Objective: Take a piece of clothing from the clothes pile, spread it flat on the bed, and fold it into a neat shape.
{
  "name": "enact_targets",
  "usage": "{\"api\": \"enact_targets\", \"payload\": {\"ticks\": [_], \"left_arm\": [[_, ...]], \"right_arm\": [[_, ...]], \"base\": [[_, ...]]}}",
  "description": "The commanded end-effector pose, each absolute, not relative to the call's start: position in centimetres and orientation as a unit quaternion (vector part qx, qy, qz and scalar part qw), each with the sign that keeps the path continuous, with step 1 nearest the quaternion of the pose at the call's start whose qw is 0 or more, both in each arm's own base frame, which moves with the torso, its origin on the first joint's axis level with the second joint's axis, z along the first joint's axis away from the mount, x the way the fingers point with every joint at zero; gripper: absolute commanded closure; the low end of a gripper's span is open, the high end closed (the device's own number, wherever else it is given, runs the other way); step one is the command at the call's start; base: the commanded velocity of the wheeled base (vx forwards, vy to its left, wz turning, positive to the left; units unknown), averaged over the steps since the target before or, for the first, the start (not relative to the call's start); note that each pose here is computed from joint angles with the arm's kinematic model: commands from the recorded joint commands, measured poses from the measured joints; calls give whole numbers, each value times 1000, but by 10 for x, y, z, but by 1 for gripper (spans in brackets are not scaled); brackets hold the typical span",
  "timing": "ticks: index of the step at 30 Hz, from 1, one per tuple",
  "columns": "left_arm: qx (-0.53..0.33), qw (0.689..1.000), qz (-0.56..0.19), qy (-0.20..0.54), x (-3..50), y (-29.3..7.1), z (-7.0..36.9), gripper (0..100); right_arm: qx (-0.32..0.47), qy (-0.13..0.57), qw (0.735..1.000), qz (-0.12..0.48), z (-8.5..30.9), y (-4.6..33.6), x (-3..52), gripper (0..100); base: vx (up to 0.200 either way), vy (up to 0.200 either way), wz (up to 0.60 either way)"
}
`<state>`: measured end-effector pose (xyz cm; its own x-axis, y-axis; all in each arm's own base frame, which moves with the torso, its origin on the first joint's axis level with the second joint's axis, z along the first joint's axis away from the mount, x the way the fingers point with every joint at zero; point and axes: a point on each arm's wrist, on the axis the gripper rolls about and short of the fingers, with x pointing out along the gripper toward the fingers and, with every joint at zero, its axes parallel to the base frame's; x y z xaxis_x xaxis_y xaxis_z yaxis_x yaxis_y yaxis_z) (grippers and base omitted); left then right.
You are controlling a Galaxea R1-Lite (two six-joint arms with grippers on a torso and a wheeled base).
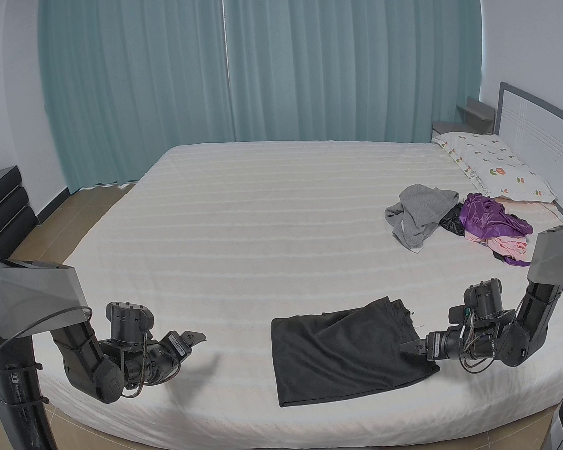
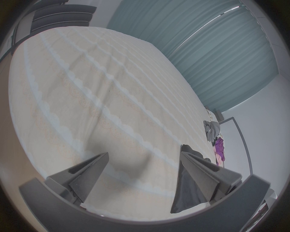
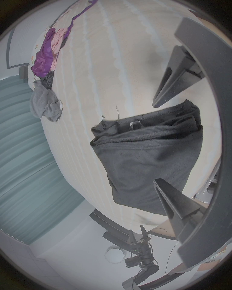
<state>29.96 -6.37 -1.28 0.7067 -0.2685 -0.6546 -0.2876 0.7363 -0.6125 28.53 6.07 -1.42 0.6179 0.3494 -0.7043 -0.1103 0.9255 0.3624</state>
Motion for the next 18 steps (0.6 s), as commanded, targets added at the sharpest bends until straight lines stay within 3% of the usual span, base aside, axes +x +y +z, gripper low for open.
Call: {"api": "enact_targets", "payload": {"ticks": [1, 3, 4, 18], "left_arm": [[-360, 849, 6, 387, 299, -64, -15, 0], [-360, 849, 6, 387, 299, -64, -15, 0], [-360, 849, 6, 387, 299, -64, -15, 0], [-354, 851, 6, 389, 299, -64, -17, 0]], "right_arm": [[144, 440, 878, 122, -31, 58, 287, 0], [142, 442, 877, 126, -31, 58, 286, 0], [136, 441, 877, 131, -30, 57, 283, 100], [72, 434, 886, 147, -15, 42, 259, 100]], "base": [[0, 0, 0], [0, 0, 0], [0, 0, 0], [0, 0, 0]]}}
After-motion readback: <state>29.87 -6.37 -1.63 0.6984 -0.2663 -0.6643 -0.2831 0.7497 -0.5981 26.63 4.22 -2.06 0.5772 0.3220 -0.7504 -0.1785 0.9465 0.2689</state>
